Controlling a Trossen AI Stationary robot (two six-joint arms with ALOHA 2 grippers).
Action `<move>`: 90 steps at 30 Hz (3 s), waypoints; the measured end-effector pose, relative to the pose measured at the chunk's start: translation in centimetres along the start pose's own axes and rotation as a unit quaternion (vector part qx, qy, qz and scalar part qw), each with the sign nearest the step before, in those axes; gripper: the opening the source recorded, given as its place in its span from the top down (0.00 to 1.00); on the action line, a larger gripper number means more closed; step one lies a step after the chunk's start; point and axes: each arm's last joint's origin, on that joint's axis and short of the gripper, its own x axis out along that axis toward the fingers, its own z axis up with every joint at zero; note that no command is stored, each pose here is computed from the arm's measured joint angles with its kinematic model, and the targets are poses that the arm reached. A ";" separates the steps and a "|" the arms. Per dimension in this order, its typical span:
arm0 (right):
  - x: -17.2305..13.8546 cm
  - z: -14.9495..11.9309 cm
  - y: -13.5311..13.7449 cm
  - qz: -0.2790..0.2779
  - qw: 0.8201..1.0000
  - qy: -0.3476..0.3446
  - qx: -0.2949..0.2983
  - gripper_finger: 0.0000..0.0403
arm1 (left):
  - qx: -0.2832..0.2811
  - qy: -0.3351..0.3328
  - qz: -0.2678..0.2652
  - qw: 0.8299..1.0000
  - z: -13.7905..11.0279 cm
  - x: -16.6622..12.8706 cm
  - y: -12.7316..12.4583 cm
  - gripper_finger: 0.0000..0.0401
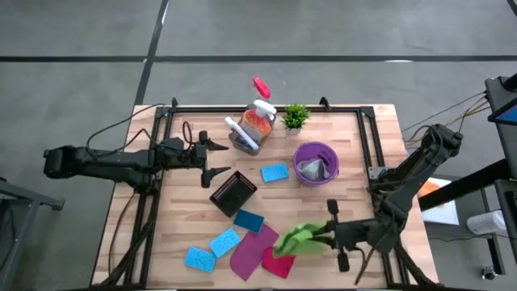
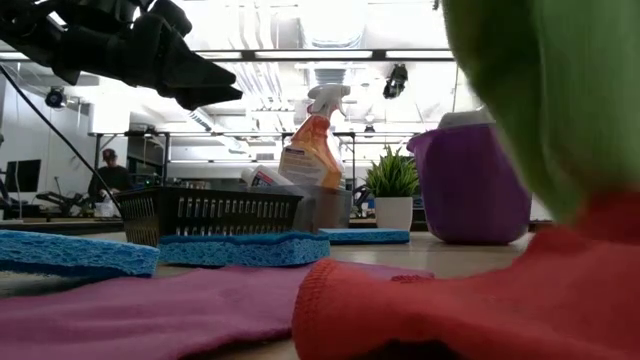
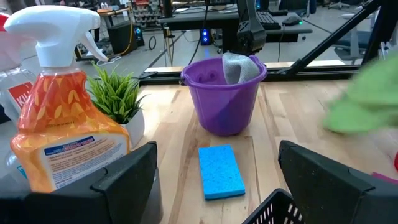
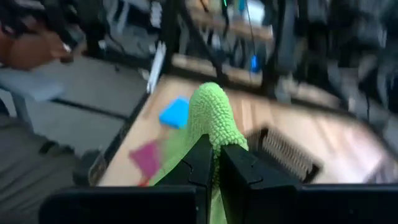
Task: Pick & Place Kitchen Items
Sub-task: Put the green microfiber cloth into the violet bucket
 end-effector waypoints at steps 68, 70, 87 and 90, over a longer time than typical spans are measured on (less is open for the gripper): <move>-9.3 2.5 -20.2 -0.313 0.941 -0.064 -0.109 0.96 | 0.002 0.003 0.000 1.000 -0.1 0.0 0.0 0.16; -9.5 1.8 -20.1 -0.307 0.948 -0.023 -0.084 0.96 | 0.002 0.003 0.000 1.000 -0.1 0.0 0.0 0.16; -5.4 -4.4 -18.7 -0.190 0.944 0.261 0.072 0.96 | 0.004 0.004 0.000 1.000 -0.1 0.0 0.0 0.16; -3.7 -5.4 -18.7 -0.170 0.934 0.303 0.083 0.96 | 0.004 0.006 -0.001 1.000 -0.1 0.0 0.0 0.16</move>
